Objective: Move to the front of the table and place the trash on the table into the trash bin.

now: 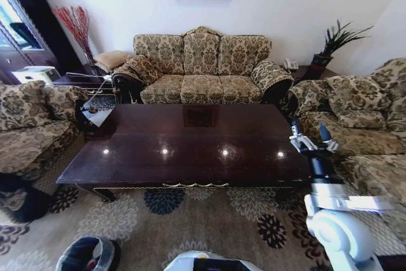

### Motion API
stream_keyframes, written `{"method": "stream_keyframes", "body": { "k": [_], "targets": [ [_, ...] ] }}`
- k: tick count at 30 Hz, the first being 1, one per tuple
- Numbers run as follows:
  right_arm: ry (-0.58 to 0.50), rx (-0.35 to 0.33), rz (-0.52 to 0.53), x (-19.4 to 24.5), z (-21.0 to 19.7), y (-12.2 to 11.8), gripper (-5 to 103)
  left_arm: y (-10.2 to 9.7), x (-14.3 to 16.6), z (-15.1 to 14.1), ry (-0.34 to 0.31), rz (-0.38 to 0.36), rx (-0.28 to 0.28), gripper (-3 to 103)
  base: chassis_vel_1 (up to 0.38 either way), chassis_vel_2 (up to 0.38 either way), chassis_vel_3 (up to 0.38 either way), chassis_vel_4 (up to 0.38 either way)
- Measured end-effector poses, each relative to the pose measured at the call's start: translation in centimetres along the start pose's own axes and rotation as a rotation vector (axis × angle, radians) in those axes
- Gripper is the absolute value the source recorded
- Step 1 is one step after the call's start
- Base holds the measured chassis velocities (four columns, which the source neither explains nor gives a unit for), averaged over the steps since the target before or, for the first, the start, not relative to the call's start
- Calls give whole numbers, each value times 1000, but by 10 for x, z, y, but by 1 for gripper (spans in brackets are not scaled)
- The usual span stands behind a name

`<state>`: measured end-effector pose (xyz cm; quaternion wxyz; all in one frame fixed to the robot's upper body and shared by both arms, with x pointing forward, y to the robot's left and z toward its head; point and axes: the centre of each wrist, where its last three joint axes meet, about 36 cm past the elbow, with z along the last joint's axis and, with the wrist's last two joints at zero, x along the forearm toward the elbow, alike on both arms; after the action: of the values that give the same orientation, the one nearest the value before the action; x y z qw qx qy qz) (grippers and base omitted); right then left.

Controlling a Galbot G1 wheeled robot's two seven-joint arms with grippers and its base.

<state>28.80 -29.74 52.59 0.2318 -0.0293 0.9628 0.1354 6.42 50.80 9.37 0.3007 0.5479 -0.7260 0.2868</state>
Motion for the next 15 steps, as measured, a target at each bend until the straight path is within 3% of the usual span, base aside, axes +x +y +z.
{"method": "stream_keyframes", "body": {
  "k": [1,5,9,11,12,14,15],
  "targets": [
    [0,0,0,0,0,0,100,0,0,0,0,0,0,49,0,0,0,0],
    [8,-18,8,2,10,-2,100,9,13,-7,-72,57,-57,70,0,0,0,0],
    [15,-26,15,4,18,-5,100,15,21,-13,-127,70,-101,81,0,0,0,0],
    [21,-29,21,6,22,-9,100,29,31,-22,-202,97,-159,91,0,0,0,0],
    [21,-29,21,6,22,-9,100,29,31,-22,-202,97,-159,91,0,0,0,0],
    [33,-15,32,7,26,-17,100,40,46,-39,-315,170,-212,99,0,0,0,0],
    [38,-7,36,8,27,-18,100,40,48,-43,-341,188,-222,99,0,0,0,0]
  ]
}}
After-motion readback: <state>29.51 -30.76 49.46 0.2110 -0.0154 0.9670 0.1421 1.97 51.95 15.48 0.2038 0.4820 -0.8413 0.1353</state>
